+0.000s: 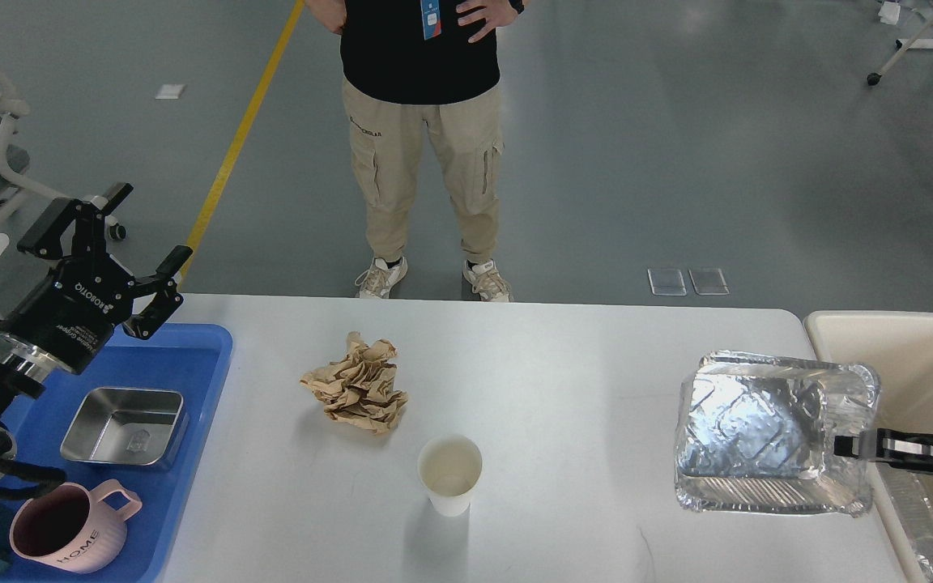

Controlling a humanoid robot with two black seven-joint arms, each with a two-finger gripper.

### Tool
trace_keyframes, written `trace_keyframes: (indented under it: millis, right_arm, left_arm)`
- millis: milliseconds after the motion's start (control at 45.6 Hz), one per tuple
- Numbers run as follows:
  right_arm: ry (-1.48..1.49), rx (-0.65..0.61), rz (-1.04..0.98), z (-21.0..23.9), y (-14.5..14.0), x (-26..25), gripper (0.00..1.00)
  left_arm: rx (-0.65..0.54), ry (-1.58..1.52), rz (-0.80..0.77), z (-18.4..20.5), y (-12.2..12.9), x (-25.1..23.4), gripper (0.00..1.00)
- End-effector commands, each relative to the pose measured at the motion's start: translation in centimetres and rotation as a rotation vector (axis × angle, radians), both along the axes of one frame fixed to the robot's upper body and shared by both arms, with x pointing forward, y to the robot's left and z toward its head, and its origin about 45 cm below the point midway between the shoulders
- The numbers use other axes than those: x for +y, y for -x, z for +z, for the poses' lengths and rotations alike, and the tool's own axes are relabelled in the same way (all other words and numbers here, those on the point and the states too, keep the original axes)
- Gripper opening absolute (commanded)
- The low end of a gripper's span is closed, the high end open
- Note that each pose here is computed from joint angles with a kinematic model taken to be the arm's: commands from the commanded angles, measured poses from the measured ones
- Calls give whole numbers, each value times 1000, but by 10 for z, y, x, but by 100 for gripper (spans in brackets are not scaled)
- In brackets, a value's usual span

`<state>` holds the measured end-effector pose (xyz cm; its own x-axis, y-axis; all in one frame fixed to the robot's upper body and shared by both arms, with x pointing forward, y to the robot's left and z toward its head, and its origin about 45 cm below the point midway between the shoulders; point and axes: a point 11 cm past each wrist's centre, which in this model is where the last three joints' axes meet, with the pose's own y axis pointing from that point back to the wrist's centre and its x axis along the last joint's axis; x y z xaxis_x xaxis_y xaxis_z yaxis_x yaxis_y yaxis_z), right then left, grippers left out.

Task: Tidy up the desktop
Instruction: 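Carry the foil tray toward the table center and set it down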

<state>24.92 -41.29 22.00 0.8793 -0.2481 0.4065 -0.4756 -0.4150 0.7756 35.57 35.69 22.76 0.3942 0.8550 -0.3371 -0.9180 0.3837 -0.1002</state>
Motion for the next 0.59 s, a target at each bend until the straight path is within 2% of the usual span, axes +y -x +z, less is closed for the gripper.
trace_keyframes:
  millis: [0, 110, 373, 570]
  right_arm:
    - [-17, -13, 38, -2, -28, 13, 0]
    - [-43, -17, 60, -12, -46, 28, 0]
    - [-37, 118, 96, -50, -57, 42, 0]
    - [-16, 98, 119, -47, -94, 59, 0]
  left_arm:
    - [0, -12, -6, -2, 1, -2, 97]
    - [3, -11, -4, -3, 2, -2, 97]
    - [6, -17, -3, -4, 2, 0, 97]
    - [-1, -53, -16, -6, 3, -4, 97]
